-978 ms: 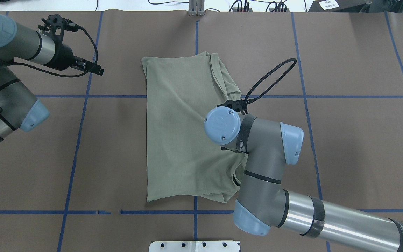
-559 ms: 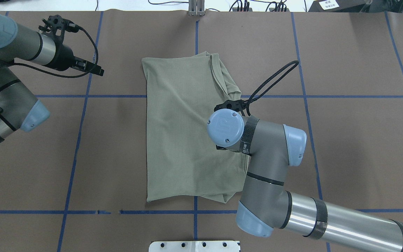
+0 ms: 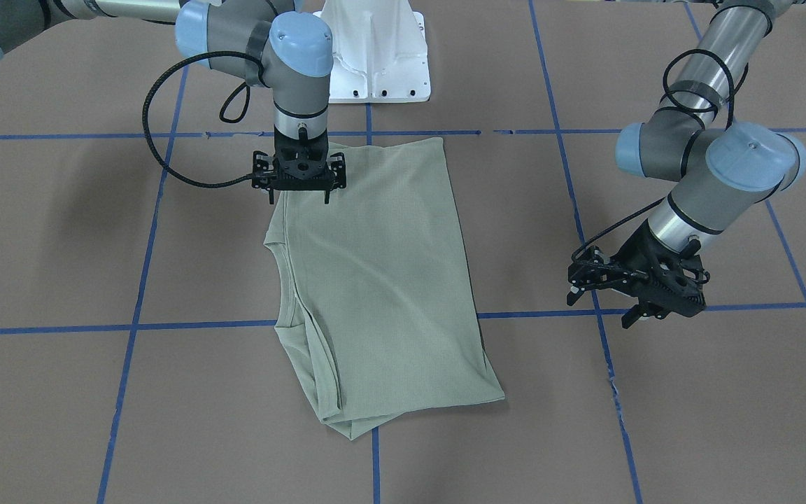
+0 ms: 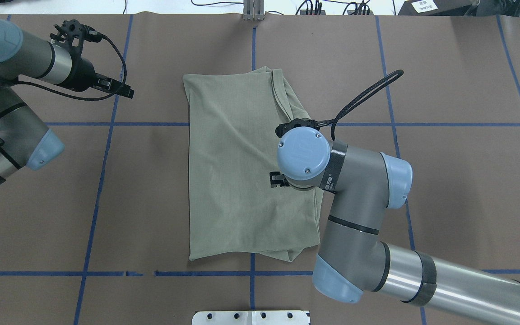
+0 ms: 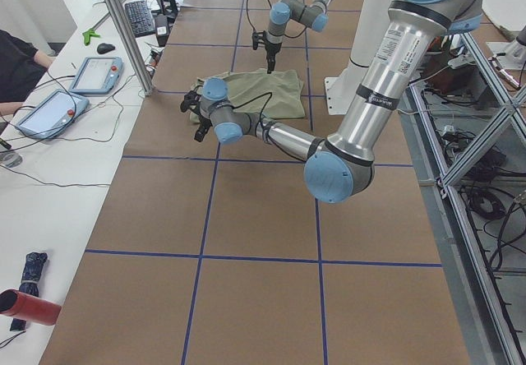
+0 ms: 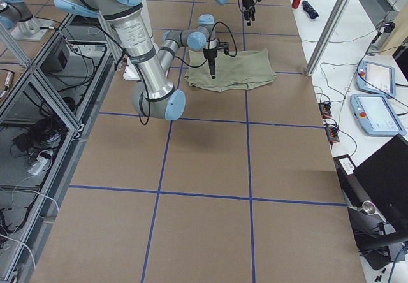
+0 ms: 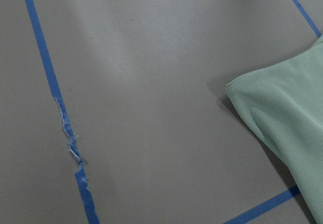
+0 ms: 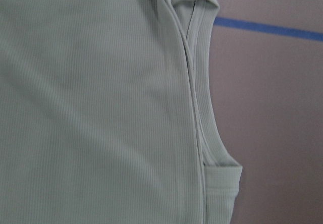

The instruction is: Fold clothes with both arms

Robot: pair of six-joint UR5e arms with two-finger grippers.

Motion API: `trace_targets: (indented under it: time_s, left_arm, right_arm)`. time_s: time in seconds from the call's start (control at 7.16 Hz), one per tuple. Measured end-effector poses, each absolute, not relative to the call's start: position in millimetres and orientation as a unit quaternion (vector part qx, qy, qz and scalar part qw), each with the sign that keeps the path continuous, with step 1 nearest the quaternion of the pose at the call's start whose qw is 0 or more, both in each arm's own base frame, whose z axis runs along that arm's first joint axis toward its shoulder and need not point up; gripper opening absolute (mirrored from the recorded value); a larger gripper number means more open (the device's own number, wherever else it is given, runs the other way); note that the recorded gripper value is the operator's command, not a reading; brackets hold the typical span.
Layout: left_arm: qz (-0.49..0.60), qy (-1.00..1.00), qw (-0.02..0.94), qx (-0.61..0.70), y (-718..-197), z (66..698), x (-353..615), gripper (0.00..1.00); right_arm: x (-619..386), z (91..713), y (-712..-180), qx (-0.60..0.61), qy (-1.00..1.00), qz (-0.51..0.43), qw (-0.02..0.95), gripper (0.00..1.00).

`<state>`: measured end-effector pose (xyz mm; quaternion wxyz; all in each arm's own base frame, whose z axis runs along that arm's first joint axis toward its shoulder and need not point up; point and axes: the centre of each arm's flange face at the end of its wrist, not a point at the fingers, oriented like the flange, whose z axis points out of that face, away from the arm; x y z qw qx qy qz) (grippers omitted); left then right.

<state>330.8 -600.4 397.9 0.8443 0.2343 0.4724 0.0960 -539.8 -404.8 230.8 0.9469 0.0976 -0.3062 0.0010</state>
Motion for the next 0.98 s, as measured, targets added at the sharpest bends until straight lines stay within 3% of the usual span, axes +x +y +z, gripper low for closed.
trace_targets:
  time_s: [0.56, 0.98]
  left_arm:
    - [0.094, 0.473, 0.844, 0.233, -600, 398, 331, 1.0]
    - [0.093, 0.473, 0.844, 0.233, -600, 397, 331, 1.0]
  right_arm:
    - [-568, 221, -522, 0.122, -0.276, 0.007, 0.953, 1.0]
    - [-587, 255, -561, 0.141, -0.278, -0.007, 0.95, 1.0]
